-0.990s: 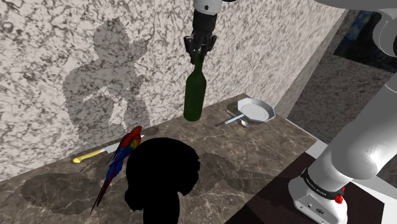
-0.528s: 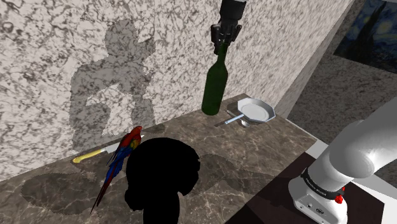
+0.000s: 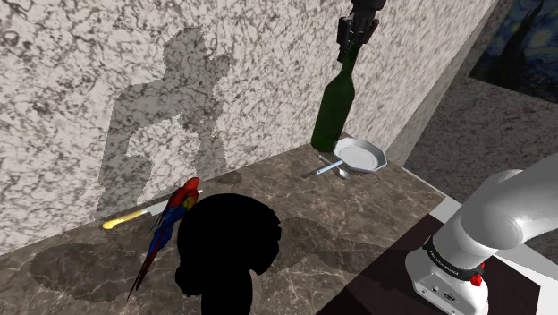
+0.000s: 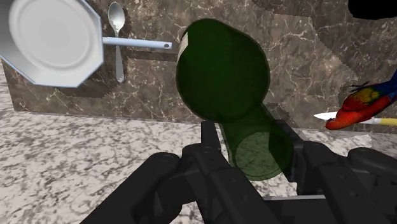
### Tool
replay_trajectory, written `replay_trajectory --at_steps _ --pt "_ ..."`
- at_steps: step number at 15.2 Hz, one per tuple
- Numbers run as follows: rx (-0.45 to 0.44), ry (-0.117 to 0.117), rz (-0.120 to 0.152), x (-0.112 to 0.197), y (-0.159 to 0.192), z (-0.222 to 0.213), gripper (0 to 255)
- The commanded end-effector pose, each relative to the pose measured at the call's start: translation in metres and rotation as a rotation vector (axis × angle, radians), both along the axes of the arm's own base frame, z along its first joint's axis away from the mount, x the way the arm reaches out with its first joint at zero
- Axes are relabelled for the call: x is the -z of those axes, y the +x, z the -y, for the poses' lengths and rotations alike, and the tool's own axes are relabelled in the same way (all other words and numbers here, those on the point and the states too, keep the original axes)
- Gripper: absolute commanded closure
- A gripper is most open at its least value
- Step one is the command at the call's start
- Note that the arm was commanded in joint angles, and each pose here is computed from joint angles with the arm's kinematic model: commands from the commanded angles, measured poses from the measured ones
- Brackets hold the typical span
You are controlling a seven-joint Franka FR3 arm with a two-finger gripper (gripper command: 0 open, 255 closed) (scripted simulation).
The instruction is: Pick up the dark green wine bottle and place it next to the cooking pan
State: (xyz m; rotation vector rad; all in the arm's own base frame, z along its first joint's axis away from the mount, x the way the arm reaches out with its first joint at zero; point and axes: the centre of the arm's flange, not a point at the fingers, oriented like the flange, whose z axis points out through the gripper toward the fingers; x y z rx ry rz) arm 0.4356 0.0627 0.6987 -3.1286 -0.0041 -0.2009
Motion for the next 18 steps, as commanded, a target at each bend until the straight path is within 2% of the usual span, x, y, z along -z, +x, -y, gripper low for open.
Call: replay_trajectory --at_steps 1,18 --pt "-0.001 0.001 0.000 -0.009 -0.015 0.024 255" --pt "-0.001 0.001 0.000 -0.097 -0.125 0.198 255"
